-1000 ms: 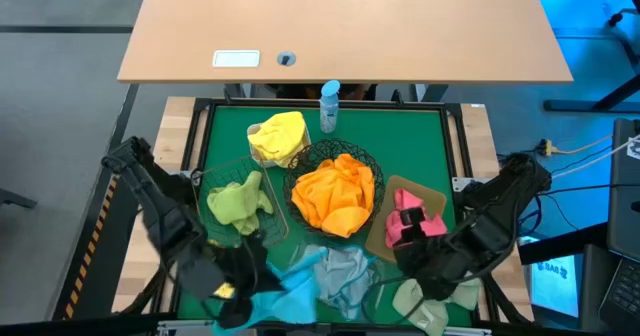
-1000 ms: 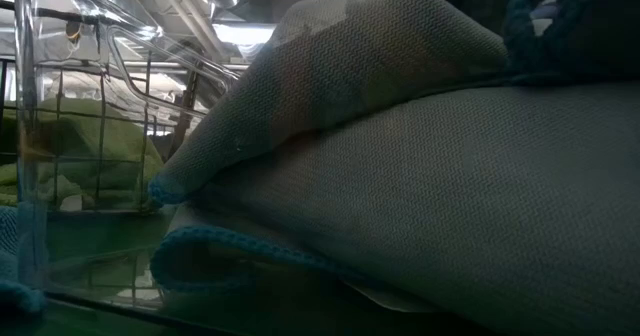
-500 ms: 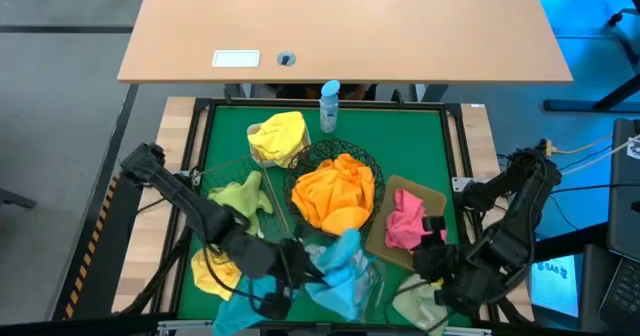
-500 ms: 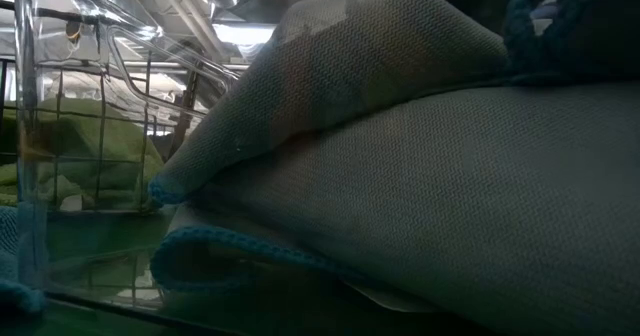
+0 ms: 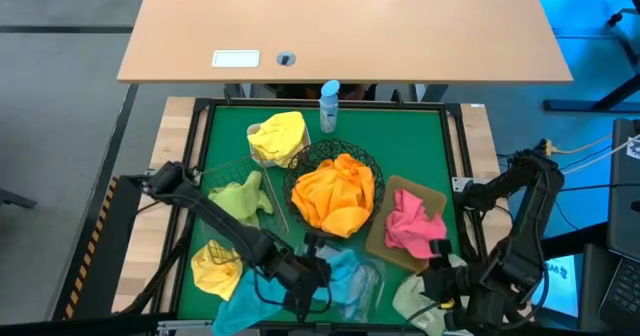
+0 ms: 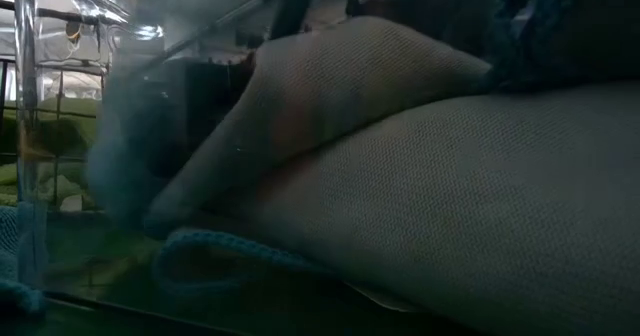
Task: Sort microfiber towel by color & place in baskets
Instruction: Put the blue towel into the transparent bin
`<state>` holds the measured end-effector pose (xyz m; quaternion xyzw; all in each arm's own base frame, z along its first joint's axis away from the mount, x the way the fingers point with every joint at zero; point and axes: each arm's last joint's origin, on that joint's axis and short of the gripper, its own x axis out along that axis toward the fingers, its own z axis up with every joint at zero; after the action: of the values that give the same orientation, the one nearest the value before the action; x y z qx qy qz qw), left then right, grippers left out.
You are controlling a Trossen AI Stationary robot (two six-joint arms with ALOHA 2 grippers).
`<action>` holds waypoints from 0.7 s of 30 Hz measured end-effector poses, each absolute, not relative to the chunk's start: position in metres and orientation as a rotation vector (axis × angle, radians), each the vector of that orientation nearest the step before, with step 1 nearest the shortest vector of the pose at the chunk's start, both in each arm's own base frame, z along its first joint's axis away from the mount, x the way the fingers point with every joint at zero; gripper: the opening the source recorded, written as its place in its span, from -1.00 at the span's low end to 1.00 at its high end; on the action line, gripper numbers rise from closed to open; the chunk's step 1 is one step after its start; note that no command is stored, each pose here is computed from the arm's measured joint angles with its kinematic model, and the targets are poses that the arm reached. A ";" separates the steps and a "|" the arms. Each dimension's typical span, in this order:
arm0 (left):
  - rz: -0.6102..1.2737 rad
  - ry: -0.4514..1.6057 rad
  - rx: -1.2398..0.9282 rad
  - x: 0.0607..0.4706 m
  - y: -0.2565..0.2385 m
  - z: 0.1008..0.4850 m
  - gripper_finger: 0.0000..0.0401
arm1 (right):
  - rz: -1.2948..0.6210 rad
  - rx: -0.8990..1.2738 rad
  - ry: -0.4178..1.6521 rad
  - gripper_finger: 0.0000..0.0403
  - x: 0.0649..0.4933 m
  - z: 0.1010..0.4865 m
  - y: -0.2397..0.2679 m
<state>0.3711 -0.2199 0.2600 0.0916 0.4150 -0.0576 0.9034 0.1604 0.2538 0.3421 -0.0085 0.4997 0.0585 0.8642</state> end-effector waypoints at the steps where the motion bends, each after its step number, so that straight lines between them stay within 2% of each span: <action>1: -0.111 0.893 0.194 0.369 -0.218 0.257 -1.00 | 0.120 -0.012 1.051 -0.13 0.159 0.340 0.255; 6: -0.118 1.001 0.200 0.362 -0.214 0.251 -1.00 | 0.091 0.009 1.075 -0.13 0.158 0.330 0.256; 11: -0.154 1.020 0.188 0.360 -0.217 0.251 -0.97 | 0.029 0.097 1.105 -0.13 0.157 0.320 0.256; 16: -0.122 1.015 0.165 0.360 -0.216 0.251 -0.83 | 0.016 0.212 1.173 -0.13 0.157 0.307 0.260; 21: -0.064 1.012 0.091 0.361 -0.215 0.251 -0.61 | 0.060 0.267 1.213 -0.13 0.158 0.283 0.266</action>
<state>0.3607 -0.2155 0.2511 0.0437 0.4844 -0.0306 0.8732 0.1584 0.2663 0.2825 0.1248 0.5682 0.0280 0.8129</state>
